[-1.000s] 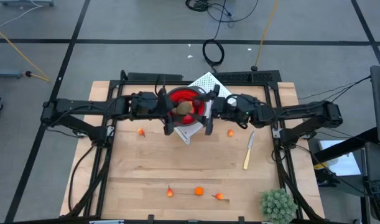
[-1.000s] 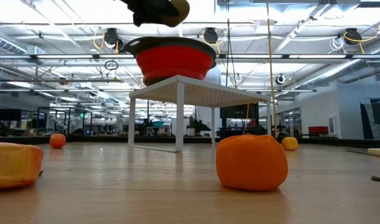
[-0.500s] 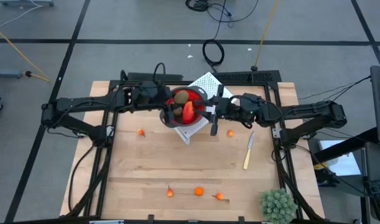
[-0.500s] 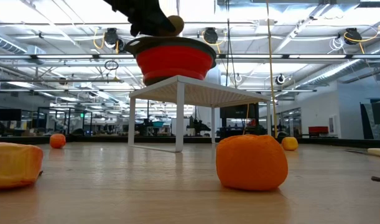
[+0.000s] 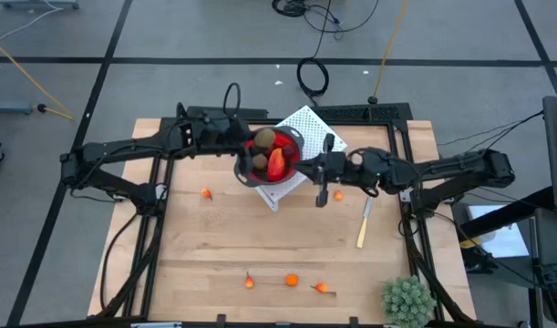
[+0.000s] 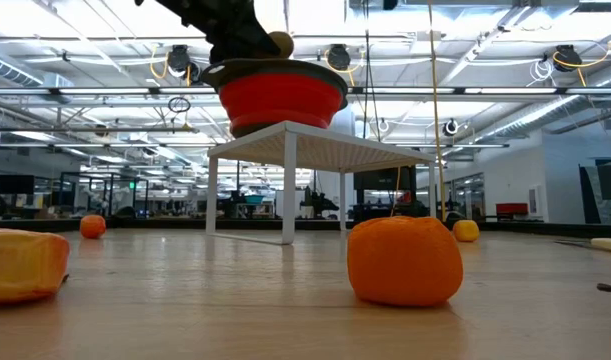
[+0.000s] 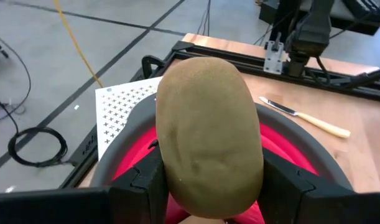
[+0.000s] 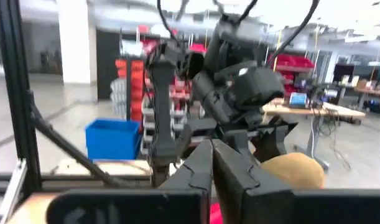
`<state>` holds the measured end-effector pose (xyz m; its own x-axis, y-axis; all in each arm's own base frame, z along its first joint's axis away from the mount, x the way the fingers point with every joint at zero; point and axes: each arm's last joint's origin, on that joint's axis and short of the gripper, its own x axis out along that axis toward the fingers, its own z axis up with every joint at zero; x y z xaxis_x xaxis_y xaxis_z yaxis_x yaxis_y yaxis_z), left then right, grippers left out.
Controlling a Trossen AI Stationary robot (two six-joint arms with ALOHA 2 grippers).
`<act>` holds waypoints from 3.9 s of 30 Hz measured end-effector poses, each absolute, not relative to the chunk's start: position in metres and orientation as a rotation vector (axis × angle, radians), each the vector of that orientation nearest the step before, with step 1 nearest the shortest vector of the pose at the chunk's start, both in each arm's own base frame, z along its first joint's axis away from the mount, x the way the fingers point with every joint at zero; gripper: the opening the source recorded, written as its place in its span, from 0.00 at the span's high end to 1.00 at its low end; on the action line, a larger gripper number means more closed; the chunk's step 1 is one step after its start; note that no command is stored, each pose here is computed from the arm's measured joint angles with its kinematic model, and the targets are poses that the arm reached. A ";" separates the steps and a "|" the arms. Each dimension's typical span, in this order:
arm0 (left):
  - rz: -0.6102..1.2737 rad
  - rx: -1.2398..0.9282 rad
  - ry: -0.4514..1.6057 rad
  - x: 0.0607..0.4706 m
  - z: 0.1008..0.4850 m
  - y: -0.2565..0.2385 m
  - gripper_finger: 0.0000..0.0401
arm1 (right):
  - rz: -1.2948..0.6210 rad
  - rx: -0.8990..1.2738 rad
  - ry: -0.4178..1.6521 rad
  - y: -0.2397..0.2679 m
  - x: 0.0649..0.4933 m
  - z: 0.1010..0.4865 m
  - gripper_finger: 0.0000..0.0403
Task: Pick & Place Fruit
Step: Put the kiwi into the red strainer bowl on the shelf, then put the top left peach into the red strainer bowl on the shelf
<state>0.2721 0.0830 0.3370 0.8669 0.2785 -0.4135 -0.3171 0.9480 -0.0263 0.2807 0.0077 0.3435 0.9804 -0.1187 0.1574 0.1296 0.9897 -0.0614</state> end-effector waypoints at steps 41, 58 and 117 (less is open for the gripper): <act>0.478 -0.292 0.835 0.327 0.330 0.105 0.55 | -0.169 -0.058 -0.234 0.012 0.268 0.320 1.00; 0.479 -0.354 0.864 0.324 0.328 0.104 0.55 | -0.172 -0.081 -0.232 0.012 0.268 0.320 1.00; 0.592 -0.268 1.343 0.202 0.350 0.003 0.39 | -0.125 -0.097 -0.181 0.013 0.264 0.320 1.00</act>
<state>0.2021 0.0026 0.3499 0.1084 0.2464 -0.9631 -0.5440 0.8256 0.1501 0.2637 0.0126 0.3197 0.9759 -0.1146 0.1857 0.1321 0.9876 -0.0845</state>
